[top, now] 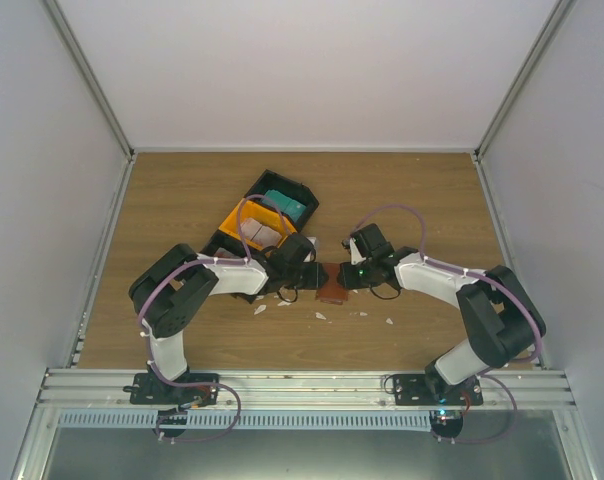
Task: Put the credit cards into the card holder
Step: Close the card holder at the center of the board.
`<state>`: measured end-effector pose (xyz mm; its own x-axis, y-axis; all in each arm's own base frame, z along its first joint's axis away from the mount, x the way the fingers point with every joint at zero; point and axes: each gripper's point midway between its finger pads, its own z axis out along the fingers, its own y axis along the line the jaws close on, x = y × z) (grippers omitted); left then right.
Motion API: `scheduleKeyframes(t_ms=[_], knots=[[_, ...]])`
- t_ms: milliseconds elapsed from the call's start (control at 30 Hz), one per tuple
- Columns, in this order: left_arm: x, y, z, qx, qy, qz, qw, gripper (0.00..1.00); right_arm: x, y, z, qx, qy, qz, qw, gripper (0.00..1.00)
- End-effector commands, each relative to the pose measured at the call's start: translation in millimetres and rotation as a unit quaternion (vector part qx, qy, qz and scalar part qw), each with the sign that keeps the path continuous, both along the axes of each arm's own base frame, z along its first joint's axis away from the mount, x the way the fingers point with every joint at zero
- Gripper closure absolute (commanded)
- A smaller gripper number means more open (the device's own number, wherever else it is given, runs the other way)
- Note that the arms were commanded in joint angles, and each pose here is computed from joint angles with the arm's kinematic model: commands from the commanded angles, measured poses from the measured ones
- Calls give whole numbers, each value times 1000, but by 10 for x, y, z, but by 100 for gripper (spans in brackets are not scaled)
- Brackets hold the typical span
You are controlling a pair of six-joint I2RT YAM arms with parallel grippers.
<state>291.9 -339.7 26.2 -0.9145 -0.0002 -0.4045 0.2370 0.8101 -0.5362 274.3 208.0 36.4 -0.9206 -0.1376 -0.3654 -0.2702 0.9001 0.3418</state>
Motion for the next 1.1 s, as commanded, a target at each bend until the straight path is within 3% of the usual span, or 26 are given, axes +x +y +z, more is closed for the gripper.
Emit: scheduleKeyframes(t_ms=[0, 100, 433, 667, 900, 1067], knots=[[-330, 273, -540, 82, 69, -8, 994, 68, 62, -22, 87, -8, -16, -8, 1000, 72], [-326, 269, -535, 81, 69, -7, 994, 68, 61, -12, 101, -21, -22, -5, 1000, 64], [-350, 204, -425, 50, 72, -5, 996, 68, 46, -79, 33, -154, -41, -17, 987, 61], [-361, 307, -281, 23, 63, 32, 997, 67, 34, -24, 46, -203, -51, -14, 978, 58], [-417, 414, -214, -3, 65, 51, 997, 66, 2, -13, -20, -228, -42, -22, 972, 66], [-425, 418, -200, -7, 64, 47, 997, 66, 20, -3, 30, -242, -49, -30, 968, 82]])
